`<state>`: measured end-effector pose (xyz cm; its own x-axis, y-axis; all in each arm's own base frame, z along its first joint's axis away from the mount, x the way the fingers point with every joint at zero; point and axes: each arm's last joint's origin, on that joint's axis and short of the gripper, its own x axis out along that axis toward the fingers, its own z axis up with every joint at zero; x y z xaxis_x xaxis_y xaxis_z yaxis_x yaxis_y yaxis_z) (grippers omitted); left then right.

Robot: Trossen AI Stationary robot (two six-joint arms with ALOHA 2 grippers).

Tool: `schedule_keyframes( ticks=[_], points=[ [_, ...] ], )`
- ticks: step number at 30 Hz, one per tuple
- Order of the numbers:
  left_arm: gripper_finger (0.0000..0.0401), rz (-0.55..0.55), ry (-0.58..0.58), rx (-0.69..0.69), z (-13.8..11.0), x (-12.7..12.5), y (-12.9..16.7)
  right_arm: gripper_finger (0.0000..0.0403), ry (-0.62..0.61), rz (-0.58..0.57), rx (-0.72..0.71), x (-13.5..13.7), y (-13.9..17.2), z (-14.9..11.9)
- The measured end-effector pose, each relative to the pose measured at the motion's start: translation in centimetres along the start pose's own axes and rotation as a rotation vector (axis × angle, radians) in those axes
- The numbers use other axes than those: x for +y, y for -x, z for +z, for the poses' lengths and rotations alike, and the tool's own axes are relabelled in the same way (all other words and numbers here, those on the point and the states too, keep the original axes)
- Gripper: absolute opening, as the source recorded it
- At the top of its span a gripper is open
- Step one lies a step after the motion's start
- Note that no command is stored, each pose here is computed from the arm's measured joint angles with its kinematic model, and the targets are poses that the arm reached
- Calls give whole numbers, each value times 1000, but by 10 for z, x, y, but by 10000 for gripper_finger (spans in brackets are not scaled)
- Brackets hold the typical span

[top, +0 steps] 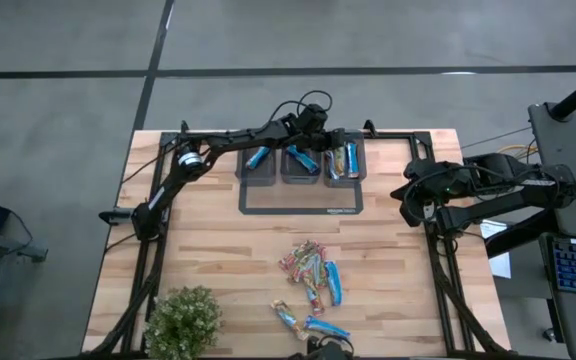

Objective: Pick and place Granola Bars by type
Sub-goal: Put the yellow granola bar into the right black bin, then put the blue granola bar into the center black bin

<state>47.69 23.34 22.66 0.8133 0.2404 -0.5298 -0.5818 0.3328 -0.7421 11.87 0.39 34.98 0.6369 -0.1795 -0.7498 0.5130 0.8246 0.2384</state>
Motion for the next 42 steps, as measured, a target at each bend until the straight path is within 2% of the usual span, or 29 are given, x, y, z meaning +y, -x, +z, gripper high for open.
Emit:
schedule_keyframes(
  ticks=[13, 28, 42],
  points=[
    [59, 11, 5, -6, 2, 4, -1, 8, 0, 0, 1, 0, 0, 0],
    [122, 26, 1, 5, 1, 5, -1, 8, -7, -1, 0, 0, 0, 0],
    [126, 0, -46, 44, 0, 5, -1, 8, -7, 0, 0, 0, 0, 0]
  ],
)
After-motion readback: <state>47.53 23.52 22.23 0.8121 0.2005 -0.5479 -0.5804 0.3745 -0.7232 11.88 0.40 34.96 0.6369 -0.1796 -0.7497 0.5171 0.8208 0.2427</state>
